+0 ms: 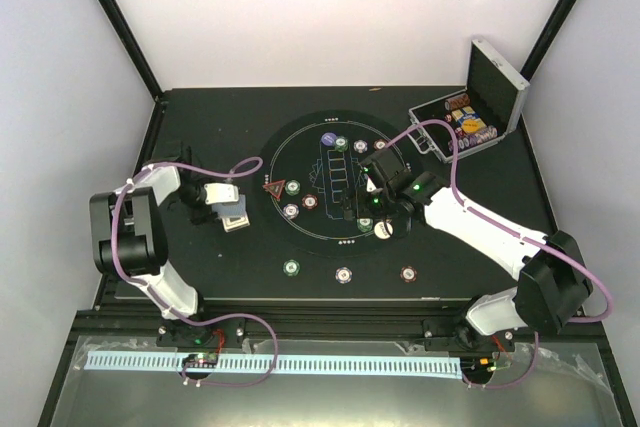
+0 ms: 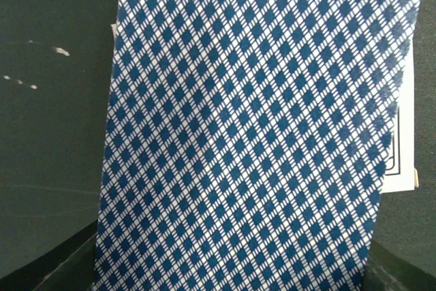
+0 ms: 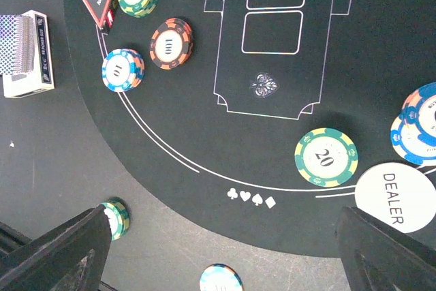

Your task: Distribute texas hold em gaming equipment

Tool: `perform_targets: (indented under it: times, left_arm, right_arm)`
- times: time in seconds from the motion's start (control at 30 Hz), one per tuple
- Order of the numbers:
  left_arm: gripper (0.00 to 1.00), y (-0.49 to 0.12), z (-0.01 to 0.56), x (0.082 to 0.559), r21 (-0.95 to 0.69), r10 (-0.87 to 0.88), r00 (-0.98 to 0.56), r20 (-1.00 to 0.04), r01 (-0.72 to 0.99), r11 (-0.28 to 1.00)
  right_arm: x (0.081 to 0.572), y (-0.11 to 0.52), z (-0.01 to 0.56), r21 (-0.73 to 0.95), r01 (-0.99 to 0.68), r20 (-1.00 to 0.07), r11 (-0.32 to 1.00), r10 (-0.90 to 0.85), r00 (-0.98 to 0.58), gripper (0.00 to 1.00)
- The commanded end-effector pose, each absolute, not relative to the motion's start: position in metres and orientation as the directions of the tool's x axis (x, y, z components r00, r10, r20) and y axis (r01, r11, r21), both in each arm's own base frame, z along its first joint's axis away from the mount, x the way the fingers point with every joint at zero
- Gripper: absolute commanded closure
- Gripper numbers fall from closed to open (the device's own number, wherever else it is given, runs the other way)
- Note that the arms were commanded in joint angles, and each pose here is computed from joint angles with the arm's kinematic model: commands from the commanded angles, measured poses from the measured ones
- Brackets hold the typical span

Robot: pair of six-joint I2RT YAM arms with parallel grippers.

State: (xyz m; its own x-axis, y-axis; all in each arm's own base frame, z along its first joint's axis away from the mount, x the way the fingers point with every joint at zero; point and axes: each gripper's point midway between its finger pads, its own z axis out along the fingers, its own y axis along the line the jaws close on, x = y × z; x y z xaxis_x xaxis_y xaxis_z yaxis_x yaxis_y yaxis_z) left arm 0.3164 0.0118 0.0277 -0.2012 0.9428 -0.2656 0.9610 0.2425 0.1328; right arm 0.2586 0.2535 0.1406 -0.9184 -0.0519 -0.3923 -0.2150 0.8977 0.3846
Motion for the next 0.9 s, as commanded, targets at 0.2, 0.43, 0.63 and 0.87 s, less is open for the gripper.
perform_targets:
  times: [0.2,0.43,0.63,0.87]
  left_arm:
    - [0.98,0.007,0.056,0.322,0.177,0.917,-0.208,-0.340,0.944,0.279]
    - [0.99,-0.003,0.089,0.317,0.179,0.894,-0.199,-0.401,0.940,0.290]
    - [0.98,-0.021,0.127,0.300,0.194,0.877,-0.140,-0.459,0.948,0.253]
    - [0.99,-0.068,0.168,0.271,0.202,0.824,-0.062,-0.564,0.957,0.210]
  right_arm:
    - [0.256,0.262,0.139,0.425,-0.217,-0.386,0.879,-0.041,-0.922,0.07]
    - [0.256,0.272,0.149,0.479,-0.230,-0.390,0.847,-0.030,-0.920,0.08]
    - [0.255,0.305,0.173,0.638,-0.258,-0.377,0.726,0.002,-0.926,0.11]
    - [0.240,0.364,0.216,0.869,-0.282,-0.313,0.406,0.011,-0.950,0.12]
